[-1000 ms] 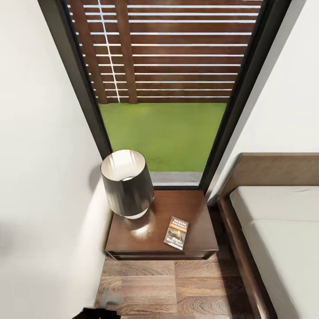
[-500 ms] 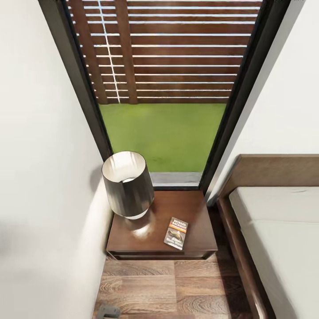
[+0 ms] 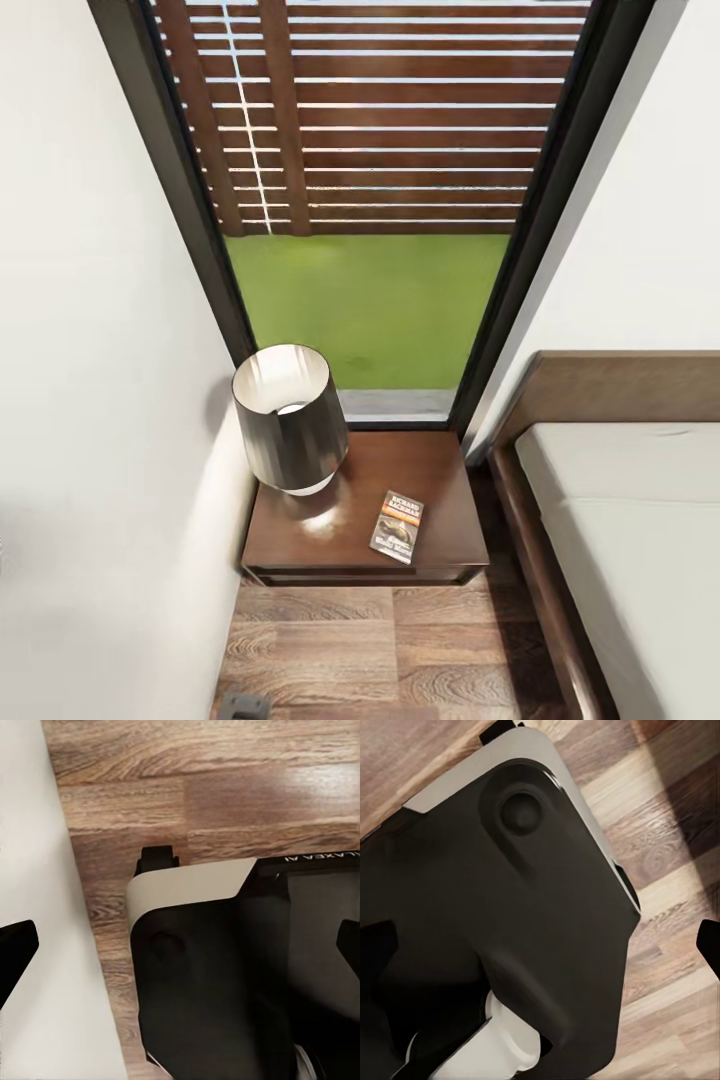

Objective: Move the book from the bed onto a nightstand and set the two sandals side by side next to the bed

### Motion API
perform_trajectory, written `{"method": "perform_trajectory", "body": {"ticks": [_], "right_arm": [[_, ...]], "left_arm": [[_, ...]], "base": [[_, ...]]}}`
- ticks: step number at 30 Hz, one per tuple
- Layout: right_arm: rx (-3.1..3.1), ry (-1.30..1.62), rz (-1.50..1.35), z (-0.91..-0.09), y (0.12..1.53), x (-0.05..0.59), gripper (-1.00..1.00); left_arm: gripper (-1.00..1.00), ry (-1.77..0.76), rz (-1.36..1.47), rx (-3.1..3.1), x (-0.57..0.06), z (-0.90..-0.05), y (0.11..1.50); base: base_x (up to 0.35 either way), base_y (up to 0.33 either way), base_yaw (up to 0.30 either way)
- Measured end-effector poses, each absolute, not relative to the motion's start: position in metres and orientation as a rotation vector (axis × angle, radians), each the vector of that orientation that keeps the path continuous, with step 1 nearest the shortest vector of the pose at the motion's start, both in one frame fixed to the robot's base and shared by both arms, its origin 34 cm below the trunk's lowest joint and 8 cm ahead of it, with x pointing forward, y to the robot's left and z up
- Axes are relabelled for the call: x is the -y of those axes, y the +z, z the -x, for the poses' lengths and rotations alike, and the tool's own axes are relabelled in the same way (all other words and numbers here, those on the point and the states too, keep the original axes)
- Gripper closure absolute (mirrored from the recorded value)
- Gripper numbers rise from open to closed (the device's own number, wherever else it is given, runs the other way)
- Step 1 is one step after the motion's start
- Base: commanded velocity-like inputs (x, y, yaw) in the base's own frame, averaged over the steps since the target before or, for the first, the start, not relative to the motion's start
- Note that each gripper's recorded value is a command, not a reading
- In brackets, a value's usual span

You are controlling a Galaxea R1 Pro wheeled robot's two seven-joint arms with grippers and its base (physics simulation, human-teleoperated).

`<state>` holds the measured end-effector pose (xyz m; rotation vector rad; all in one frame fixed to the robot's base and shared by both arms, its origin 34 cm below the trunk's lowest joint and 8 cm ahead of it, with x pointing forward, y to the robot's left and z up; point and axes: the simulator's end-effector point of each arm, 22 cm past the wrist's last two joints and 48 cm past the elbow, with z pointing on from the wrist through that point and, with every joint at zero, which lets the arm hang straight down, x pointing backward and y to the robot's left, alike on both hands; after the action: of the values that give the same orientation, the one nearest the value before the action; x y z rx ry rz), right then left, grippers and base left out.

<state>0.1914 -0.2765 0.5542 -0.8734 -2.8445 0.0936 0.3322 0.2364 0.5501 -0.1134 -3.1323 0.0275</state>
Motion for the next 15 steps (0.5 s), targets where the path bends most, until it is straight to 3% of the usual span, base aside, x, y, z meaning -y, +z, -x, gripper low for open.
{"method": "perform_trajectory", "body": {"ticks": [15], "right_arm": [[2.832, 0.099, 0.871, -0.18, 0.569, 0.277, -1.0]], "left_arm": [[-1.0, 0.022, 0.114, 3.139, -0.238, -0.318, 0.563]], "base": [[0.0, 0.0, 0.0]]}}
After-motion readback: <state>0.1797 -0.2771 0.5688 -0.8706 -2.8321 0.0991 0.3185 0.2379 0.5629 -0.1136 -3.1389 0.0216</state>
